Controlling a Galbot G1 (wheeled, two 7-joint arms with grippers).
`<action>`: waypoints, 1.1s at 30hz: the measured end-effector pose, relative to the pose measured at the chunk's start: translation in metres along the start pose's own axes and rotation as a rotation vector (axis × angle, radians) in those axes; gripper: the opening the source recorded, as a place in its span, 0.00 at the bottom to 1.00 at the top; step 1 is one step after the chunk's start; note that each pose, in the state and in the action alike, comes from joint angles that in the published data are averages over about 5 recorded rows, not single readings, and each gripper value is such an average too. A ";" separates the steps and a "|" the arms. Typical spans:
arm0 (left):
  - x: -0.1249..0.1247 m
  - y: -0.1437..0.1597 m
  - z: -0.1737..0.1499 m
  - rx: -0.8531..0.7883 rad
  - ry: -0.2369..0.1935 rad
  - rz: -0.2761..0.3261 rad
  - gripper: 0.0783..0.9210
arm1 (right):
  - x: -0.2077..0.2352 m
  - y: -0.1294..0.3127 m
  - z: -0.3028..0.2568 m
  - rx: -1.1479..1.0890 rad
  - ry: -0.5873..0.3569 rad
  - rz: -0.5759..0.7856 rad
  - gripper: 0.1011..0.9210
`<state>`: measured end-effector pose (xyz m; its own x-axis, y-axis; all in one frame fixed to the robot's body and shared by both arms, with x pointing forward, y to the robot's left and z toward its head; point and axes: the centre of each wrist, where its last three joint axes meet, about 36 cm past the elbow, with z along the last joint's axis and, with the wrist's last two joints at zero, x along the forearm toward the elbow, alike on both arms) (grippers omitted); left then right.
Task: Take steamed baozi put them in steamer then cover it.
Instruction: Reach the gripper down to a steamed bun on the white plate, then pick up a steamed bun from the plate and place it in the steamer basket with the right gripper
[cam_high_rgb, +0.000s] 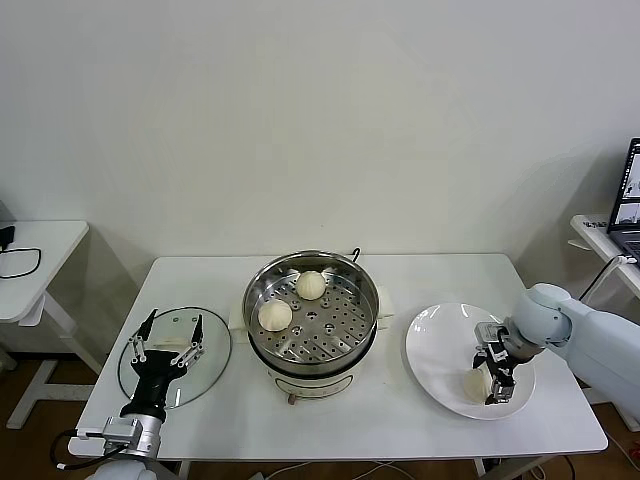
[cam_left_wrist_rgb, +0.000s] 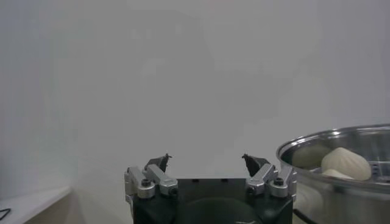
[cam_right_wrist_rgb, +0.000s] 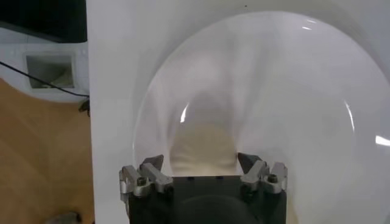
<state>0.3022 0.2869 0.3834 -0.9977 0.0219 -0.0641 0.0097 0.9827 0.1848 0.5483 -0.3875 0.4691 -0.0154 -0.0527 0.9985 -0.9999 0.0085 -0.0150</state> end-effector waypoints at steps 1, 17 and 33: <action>0.000 0.000 0.000 0.000 0.000 0.000 0.88 | 0.000 0.000 0.000 0.000 0.001 0.000 0.76; 0.000 -0.002 -0.001 0.004 -0.006 0.003 0.88 | 0.010 0.001 0.001 0.003 -0.007 0.014 0.73; -0.001 -0.009 -0.010 0.004 -0.024 0.015 0.88 | 0.126 -0.016 -0.035 0.115 -0.097 0.122 0.72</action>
<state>0.3019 0.2761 0.3917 -0.9955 0.0410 -0.0852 0.0249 0.9830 0.1818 0.5626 -0.3591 0.5967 -0.1314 -0.1538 0.9793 -0.9848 -0.0933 -0.1468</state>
